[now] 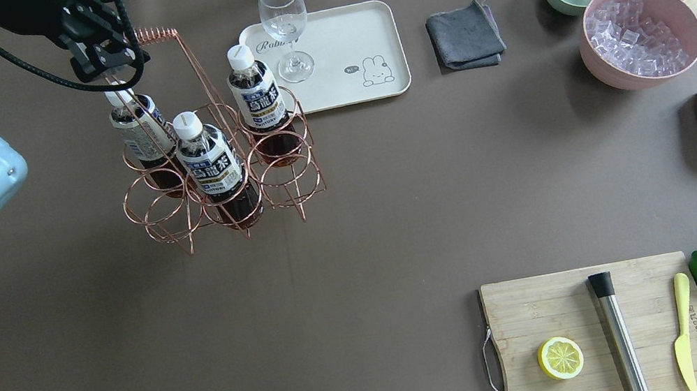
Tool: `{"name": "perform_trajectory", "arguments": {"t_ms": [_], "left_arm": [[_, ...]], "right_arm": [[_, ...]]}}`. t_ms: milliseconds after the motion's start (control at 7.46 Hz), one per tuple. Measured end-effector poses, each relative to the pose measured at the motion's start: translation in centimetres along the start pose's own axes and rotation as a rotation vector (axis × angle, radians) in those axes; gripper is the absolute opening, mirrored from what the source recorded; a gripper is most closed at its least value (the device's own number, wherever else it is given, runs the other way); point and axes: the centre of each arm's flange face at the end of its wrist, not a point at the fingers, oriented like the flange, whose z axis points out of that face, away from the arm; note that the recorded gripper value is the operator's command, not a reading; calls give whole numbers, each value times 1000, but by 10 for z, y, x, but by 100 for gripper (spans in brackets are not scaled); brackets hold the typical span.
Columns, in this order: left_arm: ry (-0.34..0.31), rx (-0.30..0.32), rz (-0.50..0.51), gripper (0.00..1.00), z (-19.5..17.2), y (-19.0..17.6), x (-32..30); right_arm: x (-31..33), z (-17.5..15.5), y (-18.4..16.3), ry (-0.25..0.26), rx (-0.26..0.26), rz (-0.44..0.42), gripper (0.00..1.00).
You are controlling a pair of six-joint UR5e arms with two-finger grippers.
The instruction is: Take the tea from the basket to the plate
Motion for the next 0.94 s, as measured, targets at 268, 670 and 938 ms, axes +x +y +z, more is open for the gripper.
{"name": "perform_trajectory", "arguments": {"t_ms": [268, 670, 938], "left_arm": [[39, 11, 41, 0, 10, -30, 30], [40, -1, 53, 0, 41, -65, 75], [54, -6, 64, 0, 55, -81, 90]], "right_arm": [[-61, 29, -36, -68, 76, -189, 100], [-130, 44, -85, -123, 162, -353, 100], [-156, 45, -111, -121, 251, -369, 100]]}}
